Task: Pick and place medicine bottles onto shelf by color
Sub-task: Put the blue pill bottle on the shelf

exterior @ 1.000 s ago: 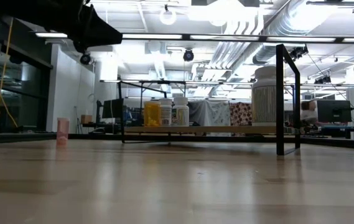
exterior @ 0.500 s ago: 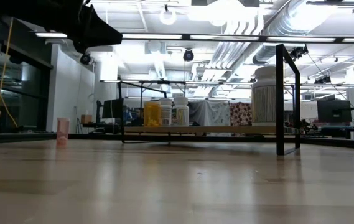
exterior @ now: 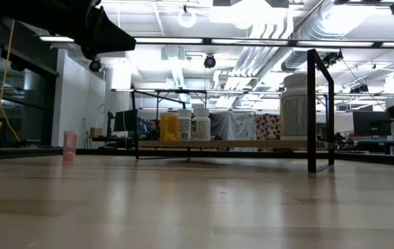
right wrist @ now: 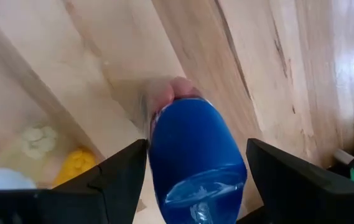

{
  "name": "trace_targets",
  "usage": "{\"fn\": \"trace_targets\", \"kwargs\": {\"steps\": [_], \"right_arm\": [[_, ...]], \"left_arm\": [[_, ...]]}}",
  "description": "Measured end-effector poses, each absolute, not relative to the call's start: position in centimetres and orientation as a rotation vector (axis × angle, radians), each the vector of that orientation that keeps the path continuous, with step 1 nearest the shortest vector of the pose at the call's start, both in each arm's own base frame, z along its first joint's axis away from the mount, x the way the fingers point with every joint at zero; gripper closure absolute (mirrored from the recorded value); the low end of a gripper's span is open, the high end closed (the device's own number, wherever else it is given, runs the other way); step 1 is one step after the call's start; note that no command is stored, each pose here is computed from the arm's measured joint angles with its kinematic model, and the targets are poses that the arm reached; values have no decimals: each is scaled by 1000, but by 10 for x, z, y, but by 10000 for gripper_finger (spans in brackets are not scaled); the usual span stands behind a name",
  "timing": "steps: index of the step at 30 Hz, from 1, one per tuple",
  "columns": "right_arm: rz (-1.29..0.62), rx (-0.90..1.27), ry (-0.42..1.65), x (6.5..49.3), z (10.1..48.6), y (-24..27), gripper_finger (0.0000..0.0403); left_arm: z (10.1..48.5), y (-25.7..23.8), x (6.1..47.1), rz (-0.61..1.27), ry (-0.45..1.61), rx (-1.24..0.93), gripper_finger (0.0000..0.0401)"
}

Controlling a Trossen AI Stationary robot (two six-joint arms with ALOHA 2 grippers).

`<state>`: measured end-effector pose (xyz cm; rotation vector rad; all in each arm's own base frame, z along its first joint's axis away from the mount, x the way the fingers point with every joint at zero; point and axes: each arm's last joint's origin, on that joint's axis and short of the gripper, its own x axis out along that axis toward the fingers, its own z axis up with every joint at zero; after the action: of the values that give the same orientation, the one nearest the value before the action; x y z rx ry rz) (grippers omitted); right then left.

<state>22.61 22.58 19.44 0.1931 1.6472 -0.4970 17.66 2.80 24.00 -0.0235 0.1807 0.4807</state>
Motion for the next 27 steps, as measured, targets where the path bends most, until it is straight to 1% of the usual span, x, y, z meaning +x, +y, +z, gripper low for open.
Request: {"fn": "trace_targets", "kwargs": {"steps": [3, 5, 13, 17, 22, 25, 27], "right_arm": [[-498, 187, 1650, 226, 193, 226, 140], [-493, 183, 1652, 226, 193, 226, 150], [-492, 171, 1641, 227, 193, 226, 235], [-475, 155, 1644, 227, 193, 226, 236], [-415, 108, 1665, 227, 196, 226, 221], [-380, 141, 1632, 232, 213, 221, 231], [-348, 163, 1539, 241, 228, 217, 236]], "left_arm": [[240, 28, 177, 478, 182, -24, 301], [240, 28, 177, 478, 183, -23, 301], [240, 28, 177, 478, 184, -22, 301], [240, 28, 177, 478, 184, -21, 301], [240, 28, 177, 478, 185, -20, 301], [240, 28, 177, 478, 185, -17, 301], [240, 28, 177, 477, 187, -9, 301]]}}
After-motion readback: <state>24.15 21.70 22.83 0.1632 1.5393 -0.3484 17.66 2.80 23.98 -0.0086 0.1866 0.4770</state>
